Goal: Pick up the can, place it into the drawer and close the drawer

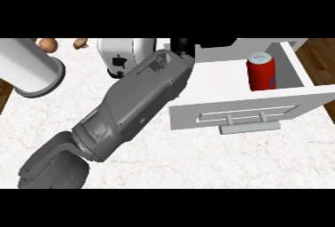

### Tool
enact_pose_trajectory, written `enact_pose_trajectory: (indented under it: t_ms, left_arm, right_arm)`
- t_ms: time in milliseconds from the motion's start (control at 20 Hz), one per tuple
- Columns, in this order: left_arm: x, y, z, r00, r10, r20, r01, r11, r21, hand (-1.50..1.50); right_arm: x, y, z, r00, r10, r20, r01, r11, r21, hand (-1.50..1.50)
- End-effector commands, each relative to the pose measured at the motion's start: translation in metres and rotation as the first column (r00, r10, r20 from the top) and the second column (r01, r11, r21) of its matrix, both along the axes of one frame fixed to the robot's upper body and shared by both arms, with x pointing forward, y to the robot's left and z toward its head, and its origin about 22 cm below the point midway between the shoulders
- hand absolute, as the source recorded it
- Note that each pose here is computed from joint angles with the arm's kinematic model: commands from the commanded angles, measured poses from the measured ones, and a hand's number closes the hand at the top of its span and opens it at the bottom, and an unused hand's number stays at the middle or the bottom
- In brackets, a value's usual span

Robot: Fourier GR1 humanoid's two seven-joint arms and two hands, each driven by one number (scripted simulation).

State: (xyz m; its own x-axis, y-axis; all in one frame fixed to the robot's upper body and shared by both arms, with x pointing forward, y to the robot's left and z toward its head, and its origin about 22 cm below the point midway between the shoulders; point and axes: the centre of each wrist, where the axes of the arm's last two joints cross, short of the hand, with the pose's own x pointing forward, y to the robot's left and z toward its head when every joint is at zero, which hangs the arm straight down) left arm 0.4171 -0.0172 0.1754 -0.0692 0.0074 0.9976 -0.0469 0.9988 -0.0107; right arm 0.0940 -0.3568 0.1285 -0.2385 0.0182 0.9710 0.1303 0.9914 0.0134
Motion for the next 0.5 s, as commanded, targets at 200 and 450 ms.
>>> enact_pose_trajectory:
  t_ms: [200,450]
  left_arm:
    - [-0.003,-0.001,-0.009,0.999,0.031,0.011,-0.031,1.0,0.003,-1.5]
    - [0.003,0.008,-0.019,0.998,0.056,0.015,-0.056,0.998,-0.036,-1.5]
  right_arm:
    - [0.009,0.0,0.0,1.0,0.001,0.015,-0.001,1.0,-0.016,-1.5]
    - [0.005,-0.001,0.011,0.999,0.013,0.04,-0.011,0.998,-0.06,-1.5]
